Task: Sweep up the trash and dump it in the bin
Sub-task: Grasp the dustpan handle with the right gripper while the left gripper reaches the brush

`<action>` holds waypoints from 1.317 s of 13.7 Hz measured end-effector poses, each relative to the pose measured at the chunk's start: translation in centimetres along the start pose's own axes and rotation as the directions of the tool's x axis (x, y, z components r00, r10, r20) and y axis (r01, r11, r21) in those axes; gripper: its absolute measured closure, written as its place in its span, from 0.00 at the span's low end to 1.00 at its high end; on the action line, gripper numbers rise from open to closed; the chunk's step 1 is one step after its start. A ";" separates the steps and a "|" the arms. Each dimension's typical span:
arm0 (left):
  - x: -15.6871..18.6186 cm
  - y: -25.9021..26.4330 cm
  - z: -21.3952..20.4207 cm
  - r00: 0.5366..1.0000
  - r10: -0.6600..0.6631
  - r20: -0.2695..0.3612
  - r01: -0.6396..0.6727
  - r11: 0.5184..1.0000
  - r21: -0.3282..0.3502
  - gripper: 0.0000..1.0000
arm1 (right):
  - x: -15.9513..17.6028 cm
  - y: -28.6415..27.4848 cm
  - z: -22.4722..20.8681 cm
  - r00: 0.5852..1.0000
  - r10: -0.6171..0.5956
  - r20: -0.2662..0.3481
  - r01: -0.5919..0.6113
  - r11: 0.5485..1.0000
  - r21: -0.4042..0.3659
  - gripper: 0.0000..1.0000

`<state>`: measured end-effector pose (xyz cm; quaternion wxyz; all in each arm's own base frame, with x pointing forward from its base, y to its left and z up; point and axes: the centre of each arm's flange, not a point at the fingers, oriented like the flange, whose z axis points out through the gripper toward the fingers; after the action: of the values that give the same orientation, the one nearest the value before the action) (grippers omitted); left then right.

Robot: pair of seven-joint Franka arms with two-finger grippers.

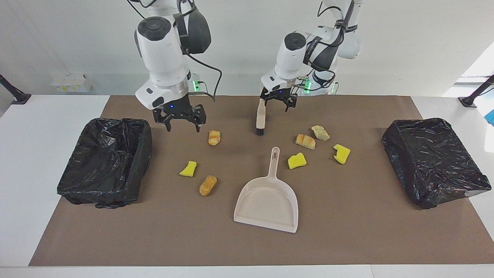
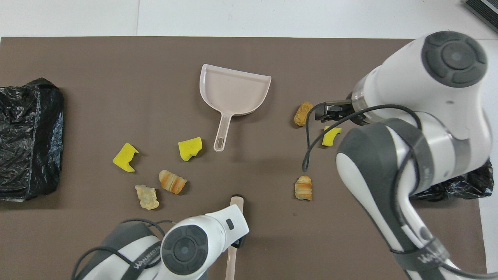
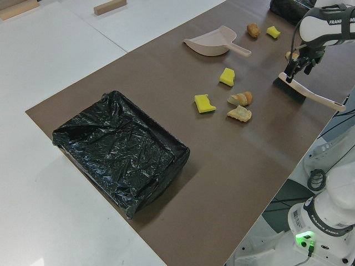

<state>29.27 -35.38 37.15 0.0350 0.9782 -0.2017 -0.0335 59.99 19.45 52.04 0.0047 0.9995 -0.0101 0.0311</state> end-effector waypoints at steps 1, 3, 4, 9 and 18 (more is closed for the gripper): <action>-1.2 1.1 1.2 1.000 0.009 0.003 -0.009 1.000 0.005 0.00 | 0.3 -1.8 1.7 1.000 0.002 -0.010 -0.002 1.000 0.004 0.00; -3.4 2.9 3.1 1.000 0.000 -0.003 0.000 1.000 0.008 0.00 | 0.4 -5.5 5.1 1.000 -0.008 -0.008 0.008 1.000 0.001 0.00; -4.5 3.8 3.8 1.000 -0.011 -0.009 0.012 1.000 0.008 0.00 | 0.0 -7.6 6.9 1.000 -0.017 0.001 0.017 1.000 -0.012 0.00; -6.3 5.2 3.8 0.999 -0.046 -0.023 0.046 0.999 0.003 0.04 | -0.4 -15.4 11.8 0.999 -0.052 0.004 0.052 0.998 -0.041 0.00; -5.7 3.0 3.9 0.996 -0.085 0.022 0.084 0.995 0.048 0.74 | 0.1 -25.0 16.0 0.995 -0.078 -0.065 0.081 0.995 0.052 0.01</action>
<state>22.58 -36.15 33.80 0.0080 0.9860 -0.1614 -0.0421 61.61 44.29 35.85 -0.0209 0.9974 0.0307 0.0625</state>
